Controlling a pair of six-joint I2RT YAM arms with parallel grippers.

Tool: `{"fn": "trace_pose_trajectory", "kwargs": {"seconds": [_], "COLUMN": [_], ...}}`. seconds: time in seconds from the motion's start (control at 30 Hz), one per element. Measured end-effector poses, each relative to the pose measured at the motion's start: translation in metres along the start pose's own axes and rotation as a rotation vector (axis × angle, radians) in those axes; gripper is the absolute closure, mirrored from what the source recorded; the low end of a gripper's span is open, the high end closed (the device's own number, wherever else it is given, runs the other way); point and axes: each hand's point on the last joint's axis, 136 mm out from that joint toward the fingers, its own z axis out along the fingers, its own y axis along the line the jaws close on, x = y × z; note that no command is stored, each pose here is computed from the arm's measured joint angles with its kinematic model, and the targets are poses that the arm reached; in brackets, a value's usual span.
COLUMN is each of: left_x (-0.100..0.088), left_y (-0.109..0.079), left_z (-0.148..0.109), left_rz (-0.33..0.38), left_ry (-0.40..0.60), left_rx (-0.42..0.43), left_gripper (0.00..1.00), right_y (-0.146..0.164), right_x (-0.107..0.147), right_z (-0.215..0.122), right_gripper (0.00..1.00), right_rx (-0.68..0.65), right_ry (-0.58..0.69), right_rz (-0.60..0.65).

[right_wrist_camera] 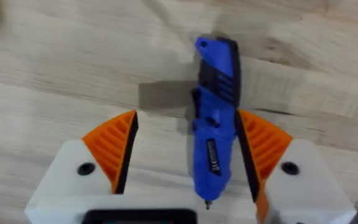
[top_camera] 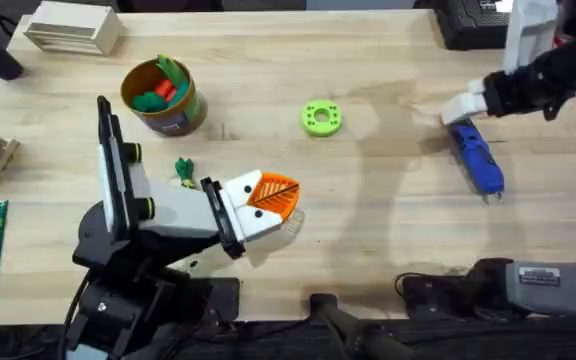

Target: Pick up the gripper from the table and insert it into the empty holder that is missing its gripper. Then pick up a screw, insert it into the mounting hole, and use the screwdriver to tighten it. Finally, clean up the table by picking up the vegetable and placing it into the bucket.

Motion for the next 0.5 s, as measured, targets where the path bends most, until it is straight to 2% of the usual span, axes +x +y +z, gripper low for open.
{"fn": "trace_pose_trajectory", "kwargs": {"seconds": [0.1,0.17,0.23,0.5], "left_x": [0.0,0.0,0.001,0.001], "left_y": [0.0,0.0,0.0,0.0], "left_z": [0.0,0.0,0.0,0.0], "left_rz": [0.0,0.0,-0.004,-0.004], "left_ry": [0.0,0.0,0.003,0.004], "left_rx": [0.0,0.0,0.0,0.0], "left_gripper": [0.996,0.996,0.996,0.996], "right_y": [-0.011,-0.016,-0.02,-0.029], "right_x": [0.007,0.015,0.019,0.016], "right_z": [0.01,0.035,0.054,0.081], "right_gripper": [0.107,0.107,0.107,0.111], "right_rx": [0.004,-0.022,-0.032,-0.037], "right_ry": [0.04,0.115,0.163,0.175], "right_rz": [-0.017,-0.097,-0.114,-0.115]}}
